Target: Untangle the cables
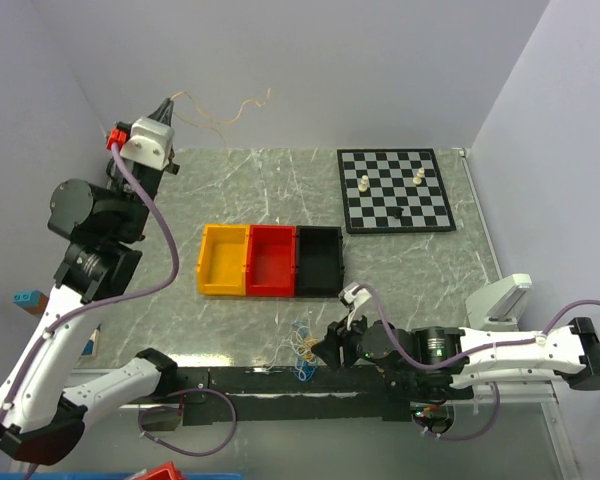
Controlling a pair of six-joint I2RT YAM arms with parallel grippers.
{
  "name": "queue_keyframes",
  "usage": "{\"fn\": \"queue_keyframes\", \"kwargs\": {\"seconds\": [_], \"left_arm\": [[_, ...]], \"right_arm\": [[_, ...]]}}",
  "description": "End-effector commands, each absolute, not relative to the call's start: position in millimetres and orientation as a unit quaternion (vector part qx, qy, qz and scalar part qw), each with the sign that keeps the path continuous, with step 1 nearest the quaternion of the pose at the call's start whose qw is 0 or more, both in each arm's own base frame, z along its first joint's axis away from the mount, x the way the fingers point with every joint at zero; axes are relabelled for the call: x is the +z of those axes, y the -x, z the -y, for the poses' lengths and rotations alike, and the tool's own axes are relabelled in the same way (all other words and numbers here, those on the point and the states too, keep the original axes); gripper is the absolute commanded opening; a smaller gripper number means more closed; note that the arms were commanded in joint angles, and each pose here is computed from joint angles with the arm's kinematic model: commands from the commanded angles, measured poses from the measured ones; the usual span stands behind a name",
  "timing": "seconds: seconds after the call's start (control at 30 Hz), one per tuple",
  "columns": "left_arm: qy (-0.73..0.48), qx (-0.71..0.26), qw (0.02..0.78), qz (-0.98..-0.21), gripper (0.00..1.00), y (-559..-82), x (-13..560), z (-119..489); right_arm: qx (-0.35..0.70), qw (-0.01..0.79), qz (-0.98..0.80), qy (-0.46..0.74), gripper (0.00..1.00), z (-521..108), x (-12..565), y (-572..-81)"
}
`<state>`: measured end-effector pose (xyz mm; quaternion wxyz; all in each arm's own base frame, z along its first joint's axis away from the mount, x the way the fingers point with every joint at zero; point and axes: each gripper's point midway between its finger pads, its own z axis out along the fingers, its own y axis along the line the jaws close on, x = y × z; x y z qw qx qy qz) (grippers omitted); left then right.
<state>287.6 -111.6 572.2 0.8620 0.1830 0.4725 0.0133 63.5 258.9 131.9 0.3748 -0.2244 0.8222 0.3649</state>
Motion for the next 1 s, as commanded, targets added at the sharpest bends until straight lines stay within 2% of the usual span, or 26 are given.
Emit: {"fn": "queue_keyframes", "kwargs": {"seconds": [0.0, 0.47, 0.8, 0.97], "left_arm": [[-0.169, 0.057, 0.867, -0.466, 0.01, -279.4, 572.8, 92.2], [-0.213, 0.097, 0.811, -0.537, 0.01, -310.5, 481.9, 99.1], [-0.228, 0.082, 0.795, -0.556, 0.01, -323.9, 462.9, 111.2], [-0.272, 0.118, 0.724, -0.623, 0.01, -335.0, 390.7, 107.6]], "right_arm": [[0.337, 0.397, -0.836, 0.174, 0.58, -249.9, 128.6, -80.4], [0.322, 0.403, -0.843, 0.151, 0.58, -243.5, 123.1, -88.7], [0.328, 0.407, -0.839, 0.151, 0.58, -247.3, 125.7, -90.3], [0.326, 0.406, -0.842, 0.141, 0.58, -243.5, 122.9, -92.1]]}}
